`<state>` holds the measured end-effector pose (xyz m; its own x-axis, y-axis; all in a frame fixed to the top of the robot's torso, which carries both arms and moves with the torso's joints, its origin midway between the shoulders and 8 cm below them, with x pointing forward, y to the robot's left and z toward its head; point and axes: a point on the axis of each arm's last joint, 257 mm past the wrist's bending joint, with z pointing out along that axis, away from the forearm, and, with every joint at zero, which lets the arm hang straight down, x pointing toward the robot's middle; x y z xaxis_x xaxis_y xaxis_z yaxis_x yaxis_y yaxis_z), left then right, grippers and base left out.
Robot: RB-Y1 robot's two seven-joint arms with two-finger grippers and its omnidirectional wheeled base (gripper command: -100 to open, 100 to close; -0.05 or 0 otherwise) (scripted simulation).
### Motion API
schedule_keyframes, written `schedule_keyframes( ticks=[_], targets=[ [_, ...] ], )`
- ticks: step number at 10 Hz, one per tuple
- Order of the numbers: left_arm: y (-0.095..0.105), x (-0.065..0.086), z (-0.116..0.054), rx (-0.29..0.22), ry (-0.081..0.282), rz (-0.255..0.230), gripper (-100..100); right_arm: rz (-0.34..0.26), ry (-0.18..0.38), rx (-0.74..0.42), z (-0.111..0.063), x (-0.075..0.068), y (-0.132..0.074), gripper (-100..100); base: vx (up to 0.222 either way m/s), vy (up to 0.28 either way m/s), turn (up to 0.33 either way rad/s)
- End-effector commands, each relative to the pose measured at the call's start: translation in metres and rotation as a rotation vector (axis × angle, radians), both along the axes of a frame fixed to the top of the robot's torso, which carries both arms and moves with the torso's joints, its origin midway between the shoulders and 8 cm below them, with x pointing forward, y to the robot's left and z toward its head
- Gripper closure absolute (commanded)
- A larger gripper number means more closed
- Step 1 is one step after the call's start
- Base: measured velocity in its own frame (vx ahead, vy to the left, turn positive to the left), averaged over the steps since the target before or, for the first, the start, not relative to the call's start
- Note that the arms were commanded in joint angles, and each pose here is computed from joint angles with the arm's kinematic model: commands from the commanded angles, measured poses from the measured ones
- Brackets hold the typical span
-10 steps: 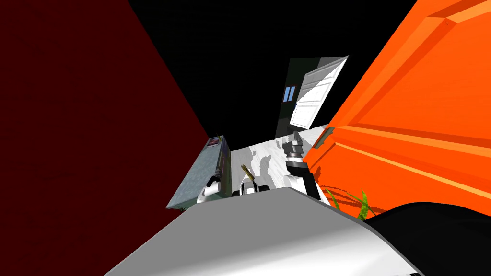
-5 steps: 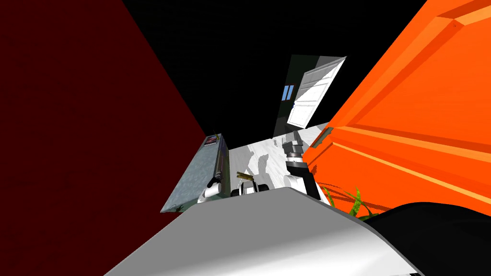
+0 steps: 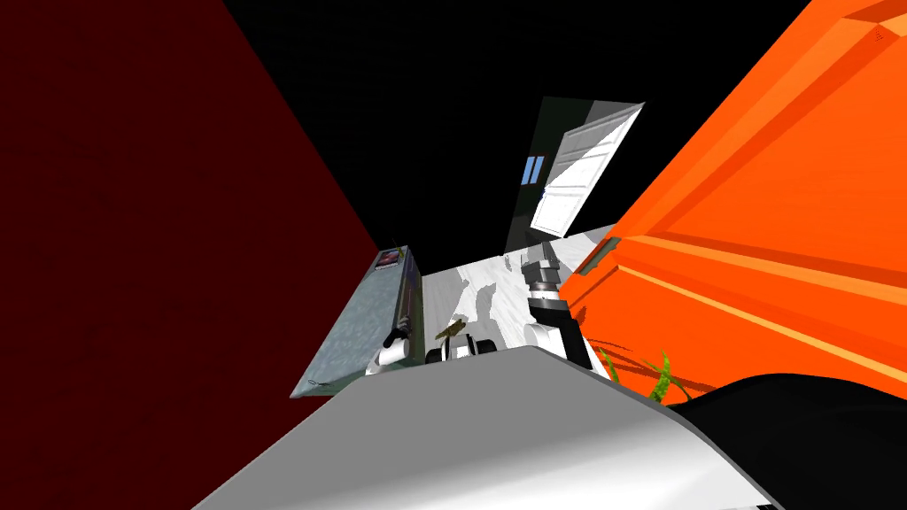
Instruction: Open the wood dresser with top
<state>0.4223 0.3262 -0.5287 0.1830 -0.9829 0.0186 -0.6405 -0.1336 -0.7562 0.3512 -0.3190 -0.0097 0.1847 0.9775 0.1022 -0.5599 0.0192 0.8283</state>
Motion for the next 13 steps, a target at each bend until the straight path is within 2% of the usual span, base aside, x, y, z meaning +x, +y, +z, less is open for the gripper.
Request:
schedule_keyframes(
  ticks=[1,4,5,8,9,13],
  targets=[
    [0.0,0.002,0.003,0.003,-0.003,-0.001,100,0.0,0.0,0.0,0.0,0.0,0.0,0,0.029,-0.169,0.014],
    [0.001,0.006,0.006,0.008,-0.008,-0.003,100,0.0,0.0,0.0,0.0,0.0,0.0,0,0.045,-0.205,0.009],
    [0.001,0.001,0.001,0.005,0.005,0.0,100,0.0,0.0,0.0,0.0,0.0,0.0,0,0.018,-0.101,-0.001],
    [-0.003,0.004,0.004,0.006,-0.003,-0.004,100,0.0,0.0,0.0,0.0,0.0,0.0,0,0.023,-0.16,0.003],
    [0.003,0.009,0.013,0.004,0.003,0.0,-100,0.0,0.0,0.0,0.0,0.0,0.0,0,-0.01,-0.094,-0.002],
    [0.011,0.023,0.033,0.001,0.003,0.002,-100,0.0,0.0,0.0,0.0,0.0,0.0,0,-0.046,0.003,-0.005]
  ],
)
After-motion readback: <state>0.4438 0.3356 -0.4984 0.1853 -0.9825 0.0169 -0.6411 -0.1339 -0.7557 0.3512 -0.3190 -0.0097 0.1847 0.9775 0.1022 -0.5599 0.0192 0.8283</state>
